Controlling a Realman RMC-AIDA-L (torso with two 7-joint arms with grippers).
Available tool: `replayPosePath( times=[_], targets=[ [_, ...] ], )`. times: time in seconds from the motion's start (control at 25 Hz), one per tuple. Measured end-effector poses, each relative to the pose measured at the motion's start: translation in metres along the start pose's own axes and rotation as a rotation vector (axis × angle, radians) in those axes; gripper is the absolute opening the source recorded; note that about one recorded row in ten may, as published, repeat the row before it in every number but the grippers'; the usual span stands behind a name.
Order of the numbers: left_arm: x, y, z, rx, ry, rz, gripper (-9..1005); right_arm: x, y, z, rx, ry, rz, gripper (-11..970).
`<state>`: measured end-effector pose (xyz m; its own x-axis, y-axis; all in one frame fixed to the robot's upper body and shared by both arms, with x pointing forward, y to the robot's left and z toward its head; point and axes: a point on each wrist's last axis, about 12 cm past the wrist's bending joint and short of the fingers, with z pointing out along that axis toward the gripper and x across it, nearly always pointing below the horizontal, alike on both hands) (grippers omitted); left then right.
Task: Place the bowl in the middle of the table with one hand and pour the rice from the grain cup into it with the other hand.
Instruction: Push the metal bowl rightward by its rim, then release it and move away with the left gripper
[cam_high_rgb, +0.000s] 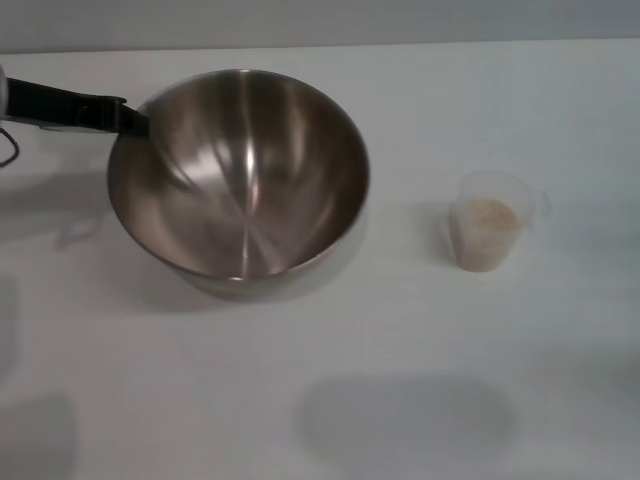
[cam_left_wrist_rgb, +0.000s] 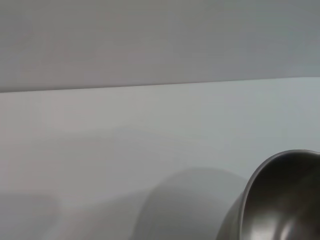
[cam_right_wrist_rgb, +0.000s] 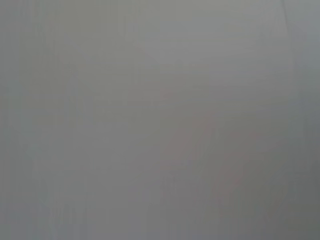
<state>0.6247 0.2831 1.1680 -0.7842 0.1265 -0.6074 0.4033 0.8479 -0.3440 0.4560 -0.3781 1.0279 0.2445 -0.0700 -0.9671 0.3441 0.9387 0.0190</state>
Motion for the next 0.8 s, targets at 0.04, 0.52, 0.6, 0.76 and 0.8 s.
replayPosePath(
  times=[0.04, 0.52, 0.6, 0.76, 0.8],
  targets=[
    [0.001, -0.003, 0.003, 0.011, 0.001, 0.003, 41, 0.000, 0.000, 0.000, -0.002, 0.001, 0.000, 834],
    [0.007, -0.031, 0.025, 0.070, 0.037, 0.052, 46, 0.001, 0.000, 0.001, -0.004, 0.008, -0.001, 833],
    [0.008, -0.034, 0.028, 0.073, 0.048, 0.059, 47, 0.001, 0.000, 0.000, -0.003, 0.009, -0.002, 833],
    [0.009, -0.035, 0.029, 0.075, 0.055, 0.062, 48, 0.001, 0.000, 0.000, -0.003, 0.009, -0.002, 833],
    [0.010, -0.035, 0.030, 0.075, 0.056, 0.061, 49, 0.001, 0.000, 0.000, -0.003, 0.010, -0.002, 833]
  ],
)
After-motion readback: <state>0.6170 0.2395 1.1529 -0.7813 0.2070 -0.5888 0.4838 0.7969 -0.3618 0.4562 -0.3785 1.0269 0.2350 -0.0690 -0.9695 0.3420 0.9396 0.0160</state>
